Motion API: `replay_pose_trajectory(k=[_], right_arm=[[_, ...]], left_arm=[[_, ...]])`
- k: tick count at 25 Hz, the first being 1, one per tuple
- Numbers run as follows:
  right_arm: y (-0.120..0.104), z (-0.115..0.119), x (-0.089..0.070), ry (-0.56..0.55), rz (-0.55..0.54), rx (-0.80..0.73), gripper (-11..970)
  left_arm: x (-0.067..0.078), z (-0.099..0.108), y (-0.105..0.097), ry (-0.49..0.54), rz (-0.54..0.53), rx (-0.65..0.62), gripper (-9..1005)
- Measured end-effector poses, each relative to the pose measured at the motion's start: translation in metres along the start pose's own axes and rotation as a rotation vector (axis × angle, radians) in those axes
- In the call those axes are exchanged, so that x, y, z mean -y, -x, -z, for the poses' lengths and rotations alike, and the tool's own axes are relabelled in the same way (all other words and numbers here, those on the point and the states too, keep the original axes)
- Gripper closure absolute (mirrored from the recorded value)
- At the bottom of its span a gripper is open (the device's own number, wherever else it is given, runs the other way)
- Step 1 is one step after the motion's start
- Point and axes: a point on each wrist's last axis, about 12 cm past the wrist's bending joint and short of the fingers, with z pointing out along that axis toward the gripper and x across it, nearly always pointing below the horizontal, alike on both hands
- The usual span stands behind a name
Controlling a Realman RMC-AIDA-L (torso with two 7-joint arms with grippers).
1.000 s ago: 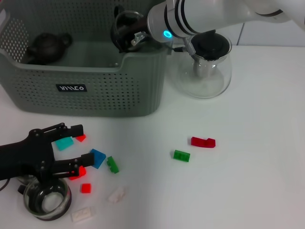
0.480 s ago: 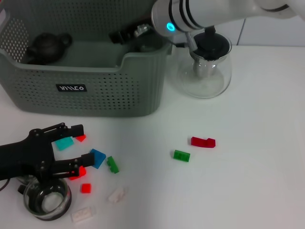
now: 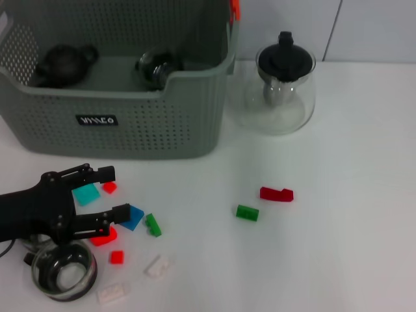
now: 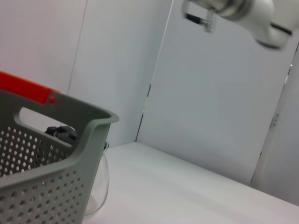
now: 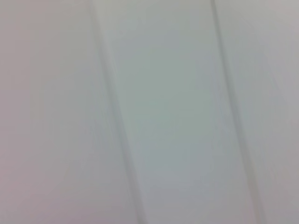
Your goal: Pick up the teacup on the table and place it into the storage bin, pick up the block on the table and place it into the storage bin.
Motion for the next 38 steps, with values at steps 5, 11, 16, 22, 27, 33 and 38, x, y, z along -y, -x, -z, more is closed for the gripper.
replay_pose_trajectory(k=[5,11,16,22,27,33,38], right_arm=[[-0.037,0.061,-0.007,0.242,0.096,0.234,500],[-0.128,0.126,-0.005,0.206,0.127,0.080,501],[-0.192,0.166,-0.015,0.111,0.119,-0.124,452],[-0.213,0.175,-0.024,0.104,0.055,-0.156,379],[-0.220,0.161,-0.026,0.168,0.084,-0.247,318],[-0.218,0.158,-0.027,0.192,0.091,-0.247,206],[-0.215,0.159,-0.028,0.207,0.091,-0.237,105]], left_arm=[[-0.005,-0.002,0.008,0.004,-0.022,0.025,122],[-0.008,-0.001,0.013,0.023,-0.035,0.046,123],[-0.011,-0.001,0.016,0.030,-0.044,0.052,123],[-0.014,0.000,0.022,0.027,-0.039,0.047,123],[-0.015,0.001,0.023,0.026,-0.041,0.046,123],[-0.012,0.008,0.025,0.016,-0.016,0.019,123],[-0.006,0.024,0.065,-0.016,0.076,-0.255,123]])
